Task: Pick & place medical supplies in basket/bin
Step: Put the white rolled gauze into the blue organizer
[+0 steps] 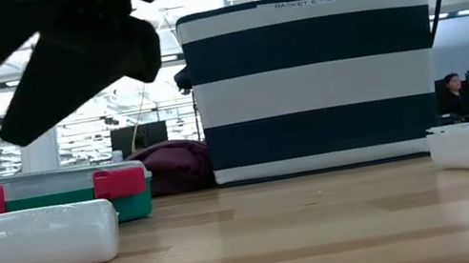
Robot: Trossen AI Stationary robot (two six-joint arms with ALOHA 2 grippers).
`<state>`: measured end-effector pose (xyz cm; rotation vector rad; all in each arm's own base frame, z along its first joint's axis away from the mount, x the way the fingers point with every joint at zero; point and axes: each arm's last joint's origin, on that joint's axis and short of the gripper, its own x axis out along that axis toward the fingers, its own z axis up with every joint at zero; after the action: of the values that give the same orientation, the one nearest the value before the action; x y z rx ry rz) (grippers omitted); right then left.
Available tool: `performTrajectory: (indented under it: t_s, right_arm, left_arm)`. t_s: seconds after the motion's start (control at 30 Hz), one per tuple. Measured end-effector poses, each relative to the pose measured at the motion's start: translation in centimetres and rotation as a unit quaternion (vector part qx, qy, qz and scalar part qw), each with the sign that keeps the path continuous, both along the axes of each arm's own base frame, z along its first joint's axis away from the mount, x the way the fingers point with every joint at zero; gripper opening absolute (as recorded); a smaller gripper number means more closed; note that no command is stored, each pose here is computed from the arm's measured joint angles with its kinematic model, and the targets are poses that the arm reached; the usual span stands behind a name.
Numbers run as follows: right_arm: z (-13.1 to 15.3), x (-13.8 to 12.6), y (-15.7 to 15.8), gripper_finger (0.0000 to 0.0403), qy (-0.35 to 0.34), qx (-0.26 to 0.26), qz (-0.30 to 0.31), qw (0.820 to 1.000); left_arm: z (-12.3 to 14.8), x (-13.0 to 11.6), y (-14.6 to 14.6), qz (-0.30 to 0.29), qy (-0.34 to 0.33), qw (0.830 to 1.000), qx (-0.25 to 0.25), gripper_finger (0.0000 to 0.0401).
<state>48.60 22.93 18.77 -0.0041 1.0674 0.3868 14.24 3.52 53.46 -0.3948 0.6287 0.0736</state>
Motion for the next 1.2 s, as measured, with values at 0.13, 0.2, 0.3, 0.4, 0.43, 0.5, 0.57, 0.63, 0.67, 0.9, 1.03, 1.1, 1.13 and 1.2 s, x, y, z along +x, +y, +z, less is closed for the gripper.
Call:
performTrajectory:
  t_s: [0.13, 0.2, 0.3, 0.4, 0.43, 0.5, 0.57, 0.63, 0.67, 0.9, 1.03, 1.1, 1.13, 1.2]
  right_arm:
    - [-0.1, -0.1, -0.6, 0.0221, 0.001, -0.041, -0.006, 0.999]
    - [-0.2, 0.0, -0.9, 0.0221, 0.001, -0.055, -0.010, 0.998]
    - [-0.2, 0.1, -1.4, 0.0221, 0.005, -0.057, -0.015, 0.998]
    - [-1.5, 0.5, -1.3, 0.0221, 0.007, -0.059, -0.016, 0.998]
    - [-1.9, 0.3, -1.3, 0.0221, 0.018, -0.062, -0.013, 0.998]
    - [-2.8, 0.5, -1.1, 0.0221, 0.021, -0.055, -0.008, 0.998]
    - [-3.3, 0.5, -1.0, 0.0221, 0.032, -0.056, -0.006, 0.998]
    - [-3.8, 0.4, -1.1, 0.0221, 0.042, -0.056, -0.003, 0.998]
    - [-4.1, 0.5, -0.9, 0.0220, 0.042, -0.054, -0.002, 0.998]
    - [-5.0, 0.7, -1.8, 0.0183, 0.064, -0.060, -0.013, 0.996]
    - [-5.0, 0.9, -2.6, 0.0113, 0.072, -0.047, -0.013, 0.996]
    - [-5.0, 1.0, -3.0, 0.0072, 0.079, -0.035, -0.012, 0.996]
    - [-4.8, 1.1, -3.2, 0.0054, 0.083, -0.029, -0.011, 0.996]
    - [-4.3, 0.9, -3.7, 0.0027, 0.097, -0.022, -0.011, 0.995]
  left_arm:
    - [0.0, 0.0, 0.0, 0.000, 0.000, 1.000, 0.000, 0.0118]
    - [0.0, 0.0, 0.0, 0.000, 0.000, 1.000, 0.000, 0.0118]
    - [0.0, 0.0, 0.0, 0.000, 0.000, 1.000, 0.000, 0.0118]
    - [0.0, 0.0, 0.0, -0.003, 0.000, 1.000, 0.005, 0.0118]
    - [0.0, 0.0, 0.0, -0.003, 0.000, 1.000, 0.005, 0.0118]
    - [0.0, 0.0, 0.0, -0.003, 0.000, 1.000, 0.005, 0.0118]
    - [0.0, 0.0, 0.0, -0.004, 0.000, 1.000, 0.006, 0.0118]
    - [0.0, 0.0, 0.0, -0.006, -0.001, 1.000, 0.009, 0.0118]
    - [0.0, 0.0, 0.0, -0.008, -0.001, 1.000, 0.011, 0.0118]
    - [0.0, 0.0, 0.0, -0.009, -0.001, 1.000, 0.012, 0.0118]
    - [0.0, 0.0, 0.0, -0.009, -0.001, 1.000, 0.013, 0.0118]
    - [0.0, 0.0, 0.0, -0.008, -0.001, 1.000, 0.013, 0.0118]
    - [0.0, 0.0, 0.0, -0.008, -0.001, 1.000, 0.013, 0.0118]
    - [0.0, 0.0, 0.0, -0.008, -0.001, 1.000, 0.013, 0.0118]
